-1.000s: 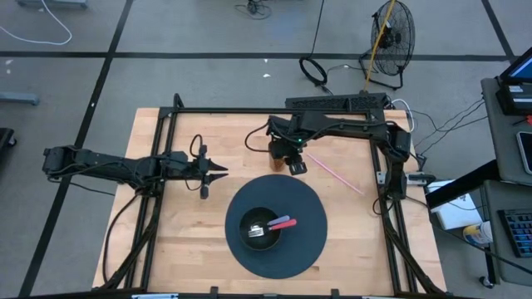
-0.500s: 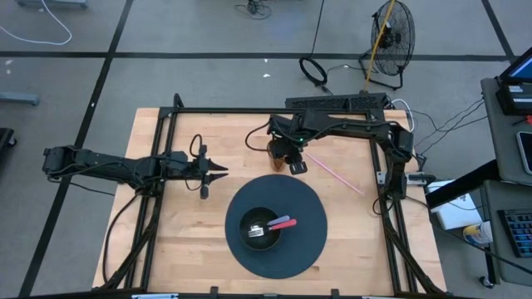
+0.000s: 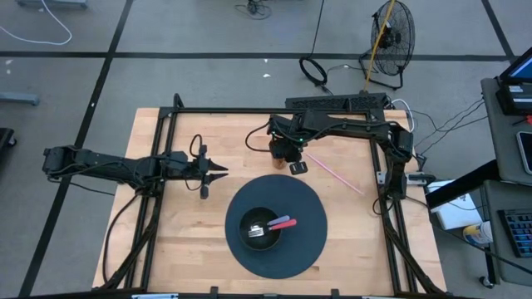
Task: Pick & Place Utensil
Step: Put the brown cup on the blue mat to the top right of the black bowl
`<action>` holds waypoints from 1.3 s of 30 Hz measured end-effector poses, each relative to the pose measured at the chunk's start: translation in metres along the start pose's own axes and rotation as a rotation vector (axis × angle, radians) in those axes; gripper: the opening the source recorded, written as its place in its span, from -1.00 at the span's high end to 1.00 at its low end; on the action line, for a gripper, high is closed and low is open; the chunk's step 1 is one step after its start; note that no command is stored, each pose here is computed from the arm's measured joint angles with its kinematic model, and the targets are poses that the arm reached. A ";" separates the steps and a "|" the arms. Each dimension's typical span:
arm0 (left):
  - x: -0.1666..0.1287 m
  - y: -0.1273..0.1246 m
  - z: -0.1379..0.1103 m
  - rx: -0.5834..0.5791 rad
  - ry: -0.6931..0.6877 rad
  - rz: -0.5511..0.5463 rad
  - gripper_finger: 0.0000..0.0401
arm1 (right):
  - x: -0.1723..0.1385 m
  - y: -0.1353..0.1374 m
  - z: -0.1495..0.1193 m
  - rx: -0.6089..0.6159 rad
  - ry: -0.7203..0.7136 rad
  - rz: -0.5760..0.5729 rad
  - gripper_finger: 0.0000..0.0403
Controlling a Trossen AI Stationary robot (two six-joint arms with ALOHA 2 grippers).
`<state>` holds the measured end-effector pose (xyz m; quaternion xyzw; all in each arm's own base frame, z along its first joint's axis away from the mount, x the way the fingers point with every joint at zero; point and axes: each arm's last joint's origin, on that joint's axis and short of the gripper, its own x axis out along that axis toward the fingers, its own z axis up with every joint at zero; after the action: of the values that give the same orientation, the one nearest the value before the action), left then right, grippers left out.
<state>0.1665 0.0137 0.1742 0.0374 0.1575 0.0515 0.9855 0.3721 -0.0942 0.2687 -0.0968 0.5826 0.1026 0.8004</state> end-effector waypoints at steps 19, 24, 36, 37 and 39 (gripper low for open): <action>0.000 0.000 0.000 -0.004 0.000 0.000 0.62 | -0.019 0.012 0.000 -0.011 0.010 -0.070 0.97; 0.000 0.000 0.000 -0.005 0.001 0.000 0.62 | -0.031 0.021 -0.001 0.009 0.003 -0.069 0.97; 0.000 0.000 0.001 -0.012 -0.009 -0.002 0.62 | -0.057 0.061 -0.002 0.075 0.022 -0.056 0.97; 0.000 0.000 0.001 -0.012 -0.009 -0.002 0.62 | -0.057 0.064 -0.002 0.081 0.034 -0.057 0.97; 0.000 0.000 0.001 -0.013 -0.011 -0.007 0.62 | -0.058 0.072 -0.002 0.102 0.050 -0.044 0.97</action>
<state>0.1668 0.0133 0.1751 0.0305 0.1517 0.0489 0.9867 0.3328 -0.0286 0.3209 -0.0712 0.6047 0.0525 0.7916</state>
